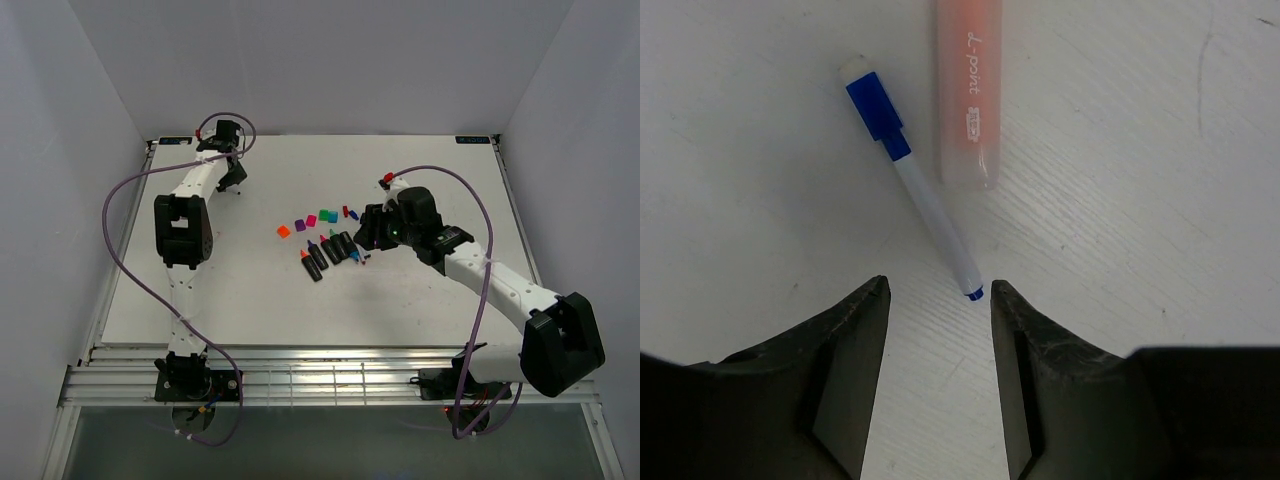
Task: Open the pen caps
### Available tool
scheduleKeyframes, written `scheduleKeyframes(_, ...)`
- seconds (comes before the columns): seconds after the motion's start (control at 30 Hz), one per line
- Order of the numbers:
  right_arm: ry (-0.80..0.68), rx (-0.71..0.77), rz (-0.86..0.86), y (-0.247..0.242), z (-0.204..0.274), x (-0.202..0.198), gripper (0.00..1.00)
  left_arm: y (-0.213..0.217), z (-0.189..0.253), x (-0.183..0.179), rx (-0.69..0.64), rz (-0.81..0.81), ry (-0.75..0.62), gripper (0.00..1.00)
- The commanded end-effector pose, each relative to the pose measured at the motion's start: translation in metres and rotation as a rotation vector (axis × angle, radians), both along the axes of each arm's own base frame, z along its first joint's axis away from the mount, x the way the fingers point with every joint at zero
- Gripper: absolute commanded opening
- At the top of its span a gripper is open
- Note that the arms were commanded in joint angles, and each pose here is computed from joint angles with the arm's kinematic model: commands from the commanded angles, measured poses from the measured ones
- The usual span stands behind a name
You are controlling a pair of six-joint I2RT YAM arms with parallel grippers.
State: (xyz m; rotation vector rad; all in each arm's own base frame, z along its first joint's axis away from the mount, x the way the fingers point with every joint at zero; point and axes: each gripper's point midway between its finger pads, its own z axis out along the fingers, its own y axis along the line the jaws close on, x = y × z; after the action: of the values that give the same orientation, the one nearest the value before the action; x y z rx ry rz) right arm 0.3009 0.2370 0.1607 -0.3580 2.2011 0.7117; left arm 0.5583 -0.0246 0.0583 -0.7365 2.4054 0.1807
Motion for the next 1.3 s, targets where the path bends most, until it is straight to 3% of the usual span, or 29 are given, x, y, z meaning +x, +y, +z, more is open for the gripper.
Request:
scheduleKeyframes(0.0,-0.043,0.001,0.006,0.002,0.004,0.008,0.55,0.003,0.012,0.011,-0.006,-0.001,-0.036,0.56)
scheduleKeyframes(0.33,-0.035,-0.002,0.002,0.000,0.000,0.012,0.55,0.003,-0.003,0.020,-0.005,-0.022,-0.022,0.55)
scheduleKeyframes(0.7,-0.037,0.007,0.008,0.001,0.001,0.012,0.55,0.015,-0.020,0.010,0.081,-0.063,0.056,0.54)
scheduleKeyframes(0.9,-0.040,0.011,0.009,0.000,0.002,0.012,0.55,0.022,-0.036,0.000,0.125,-0.085,0.129,0.42)
scheduleKeyframes(0.97,-0.040,0.011,0.010,0.000,0.002,0.011,0.55,0.024,-0.044,-0.005,0.138,-0.086,0.159,0.33)
scheduleKeyframes(1.27,-0.043,0.011,0.006,-0.002,0.002,0.009,0.55,0.034,-0.054,-0.032,0.123,-0.021,0.209,0.08)
